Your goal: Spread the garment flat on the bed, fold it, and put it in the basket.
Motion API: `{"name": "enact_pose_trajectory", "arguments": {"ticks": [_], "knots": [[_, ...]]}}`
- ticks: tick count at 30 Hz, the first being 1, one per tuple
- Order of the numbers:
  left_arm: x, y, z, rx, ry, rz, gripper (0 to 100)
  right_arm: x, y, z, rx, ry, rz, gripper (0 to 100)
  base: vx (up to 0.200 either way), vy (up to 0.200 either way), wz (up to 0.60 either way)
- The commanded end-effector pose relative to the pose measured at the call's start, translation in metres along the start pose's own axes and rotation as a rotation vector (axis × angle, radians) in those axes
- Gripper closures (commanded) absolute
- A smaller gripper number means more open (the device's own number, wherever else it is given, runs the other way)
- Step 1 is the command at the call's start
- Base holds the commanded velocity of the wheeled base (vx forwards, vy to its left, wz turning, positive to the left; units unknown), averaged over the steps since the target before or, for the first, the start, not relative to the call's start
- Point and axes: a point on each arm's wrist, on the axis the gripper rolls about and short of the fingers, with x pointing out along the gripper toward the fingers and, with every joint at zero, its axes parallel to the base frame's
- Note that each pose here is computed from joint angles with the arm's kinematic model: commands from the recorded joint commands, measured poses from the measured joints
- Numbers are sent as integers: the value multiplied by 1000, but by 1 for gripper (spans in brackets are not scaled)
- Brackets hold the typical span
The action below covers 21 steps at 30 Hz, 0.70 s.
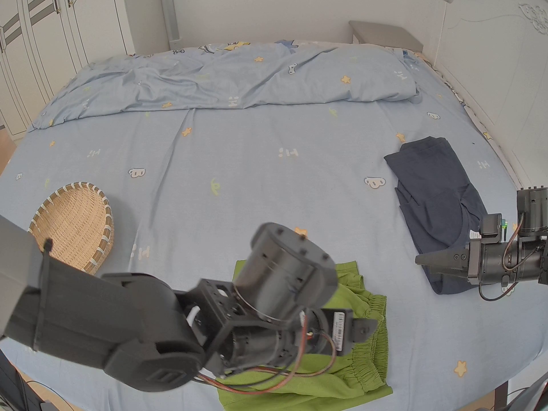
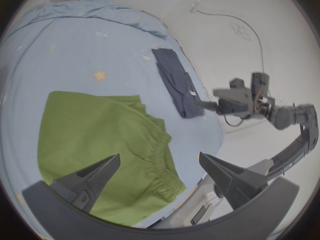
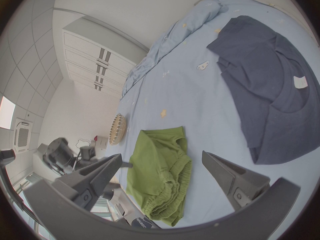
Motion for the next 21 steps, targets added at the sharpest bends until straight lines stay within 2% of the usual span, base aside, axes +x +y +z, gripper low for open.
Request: {"name": "enact_pose_trajectory", "arguments": {"ticks": [1, 5, 6, 7, 8, 10, 12, 15, 21], "knots": [[-43, 45, 25, -108, -81, 34, 0, 11, 21, -10, -40, 70, 72, 0, 0, 0, 0], [-78, 94, 33, -215, -73, -20, 0, 27, 45, -25, -59, 167, 156, 0, 0, 0, 0], [-86, 109, 31, -246, -57, -34, 0, 31, 50, -30, -65, 196, 176, 0, 0, 0, 0], [-86, 111, 30, -251, -54, -36, 0, 31, 50, -31, -64, 201, 178, 0, 0, 0, 0], [-90, 131, 21, -296, -10, -52, 0, 38, 54, -39, -78, 244, 196, 0, 0, 0, 0], [-93, 150, 13, -324, 20, -63, 0, 56, 52, -50, -69, 322, 195, 0, 0, 0, 0], [-91, 159, 11, -325, 29, -63, 0, 64, 49, -56, -64, 359, 191, 0, 0, 0, 0], [-71, 186, 2, -322, 88, -23, 0, 78, 43, -71, -64, 436, 182, 0, 0, 0, 0], [-49, 199, -13, -309, 180, 1, 0, 89, 37, -92, -87, 511, 155, 0, 0, 0, 0]]}}
